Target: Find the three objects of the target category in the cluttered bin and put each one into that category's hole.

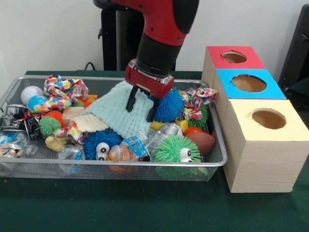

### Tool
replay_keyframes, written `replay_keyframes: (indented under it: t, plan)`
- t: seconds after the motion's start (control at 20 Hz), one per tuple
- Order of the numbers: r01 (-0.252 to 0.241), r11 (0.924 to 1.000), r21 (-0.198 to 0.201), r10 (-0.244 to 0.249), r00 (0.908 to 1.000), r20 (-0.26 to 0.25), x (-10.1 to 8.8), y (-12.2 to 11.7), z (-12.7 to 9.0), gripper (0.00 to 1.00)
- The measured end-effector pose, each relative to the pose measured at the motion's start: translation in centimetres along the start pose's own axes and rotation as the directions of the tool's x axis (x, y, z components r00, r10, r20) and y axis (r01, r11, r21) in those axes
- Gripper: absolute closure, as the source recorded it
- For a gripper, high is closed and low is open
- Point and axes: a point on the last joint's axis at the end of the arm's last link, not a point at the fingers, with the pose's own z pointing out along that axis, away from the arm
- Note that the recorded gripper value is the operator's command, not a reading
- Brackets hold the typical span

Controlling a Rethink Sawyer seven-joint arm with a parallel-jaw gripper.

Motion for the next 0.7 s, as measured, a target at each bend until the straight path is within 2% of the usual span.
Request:
replay_keyframes:
  t: [0.1,0.15,0.3,0.4,0.6,0.7]
  plan:
    - [-0.040,0.9988,-0.028,0.039,0.9990,-0.023,-0.6,-0.3,0.1,0.00]
    - [-0.087,0.9945,-0.059,0.083,0.9947,-0.061,-1.4,-0.6,-0.2,0.00]
    - [-0.124,0.9890,-0.081,0.115,0.9878,-0.105,-1.7,-0.9,-0.6,0.00]
    - [-0.166,0.9807,-0.103,0.147,0.9738,-0.174,-2.0,-1.4,-1.5,0.00]
    - [-0.205,0.9692,-0.136,0.166,0.9528,-0.254,-2.4,-1.6,-3.1,0.00]
    - [-0.211,0.9662,-0.147,0.167,0.9492,-0.267,-2.5,-1.6,-3.6,0.00]
